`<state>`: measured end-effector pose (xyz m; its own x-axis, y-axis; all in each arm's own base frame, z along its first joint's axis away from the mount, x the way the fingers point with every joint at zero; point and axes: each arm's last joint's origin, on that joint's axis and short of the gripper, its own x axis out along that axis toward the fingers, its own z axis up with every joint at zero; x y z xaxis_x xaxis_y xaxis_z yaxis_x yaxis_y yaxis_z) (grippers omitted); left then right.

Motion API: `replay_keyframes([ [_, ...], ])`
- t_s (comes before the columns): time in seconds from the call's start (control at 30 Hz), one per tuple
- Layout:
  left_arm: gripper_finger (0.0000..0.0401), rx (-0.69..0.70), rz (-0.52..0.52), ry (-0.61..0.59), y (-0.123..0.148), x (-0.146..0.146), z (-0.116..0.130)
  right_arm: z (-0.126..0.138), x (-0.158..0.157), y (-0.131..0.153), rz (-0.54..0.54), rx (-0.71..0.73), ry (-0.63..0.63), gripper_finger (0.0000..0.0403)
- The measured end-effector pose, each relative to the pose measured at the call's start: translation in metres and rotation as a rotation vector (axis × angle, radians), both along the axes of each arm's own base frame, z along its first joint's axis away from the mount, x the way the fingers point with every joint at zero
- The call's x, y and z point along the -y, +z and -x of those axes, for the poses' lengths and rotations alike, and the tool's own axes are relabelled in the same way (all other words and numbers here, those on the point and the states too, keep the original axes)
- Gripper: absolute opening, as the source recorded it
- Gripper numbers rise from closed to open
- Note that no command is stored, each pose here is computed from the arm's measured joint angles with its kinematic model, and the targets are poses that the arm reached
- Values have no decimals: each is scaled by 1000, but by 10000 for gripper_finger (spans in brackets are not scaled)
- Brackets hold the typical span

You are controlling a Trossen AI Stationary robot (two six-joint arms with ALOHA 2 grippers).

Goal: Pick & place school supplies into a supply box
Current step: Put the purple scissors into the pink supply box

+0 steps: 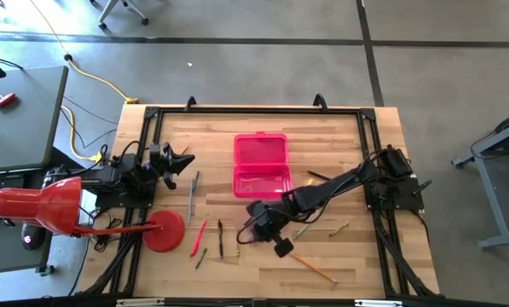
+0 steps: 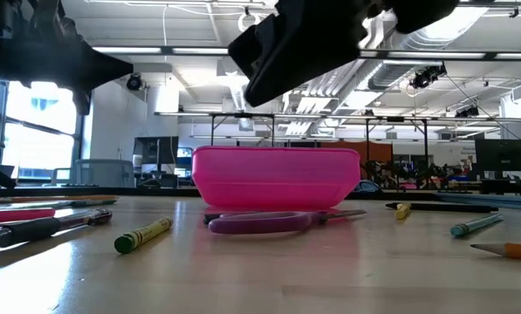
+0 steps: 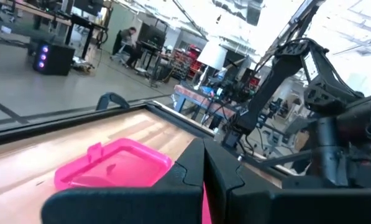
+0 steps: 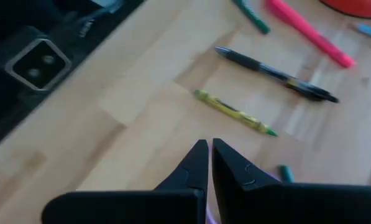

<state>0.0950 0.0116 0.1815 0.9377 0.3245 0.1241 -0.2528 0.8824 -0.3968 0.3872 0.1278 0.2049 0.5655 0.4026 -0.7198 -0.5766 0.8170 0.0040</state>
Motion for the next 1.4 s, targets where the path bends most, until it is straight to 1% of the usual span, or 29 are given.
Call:
replay_keyframes([
  [0.07, 33, -1, 4, -1, 0, 0, 0, 2, -5, 0, 1, 0, 10, 0],
  [0.23, 33, -12, 64, -34, -3, 1, -1, 4, -13, 0, -33, -17, -1, 0],
  [0.37, 33, -64, 77, -54, -8, 1, -1, 4, -13, 0, -8, -8, -27, 8],
  [0.47, 33, -64, 111, -58, -9, 1, -1, 4, -13, 0, -5, -12, -63, 25],
  [0.6, 33, -61, 130, -71, -10, 2, -1, 5, -15, 0, -43, -35, -99, 59],
  [0.73, 33, -62, 130, -72, -10, 2, -1, 7, -22, -1, -23, -27, -77, 92],
  [0.83, 33, -62, 130, -72, -10, 2, -1, 7, -28, -9, -11, -37, -59, 107],
  [0.97, 33, -62, 130, -72, -10, 2, -1, 4, -30, -26, 37, -63, -79, 109],
  [1.1, 33, -62, 133, -73, -10, 2, -1, -1, -26, -43, 75, -98, -123, 106],
  [1.27, 33, -58, 147, -76, -10, 2, -1, -6, -14, -49, 59, -129, -194, 108],
  [1.4, 33, -58, 147, -76, -10, 2, -1, -8, -9, -50, 45, -140, -196, 108],
])
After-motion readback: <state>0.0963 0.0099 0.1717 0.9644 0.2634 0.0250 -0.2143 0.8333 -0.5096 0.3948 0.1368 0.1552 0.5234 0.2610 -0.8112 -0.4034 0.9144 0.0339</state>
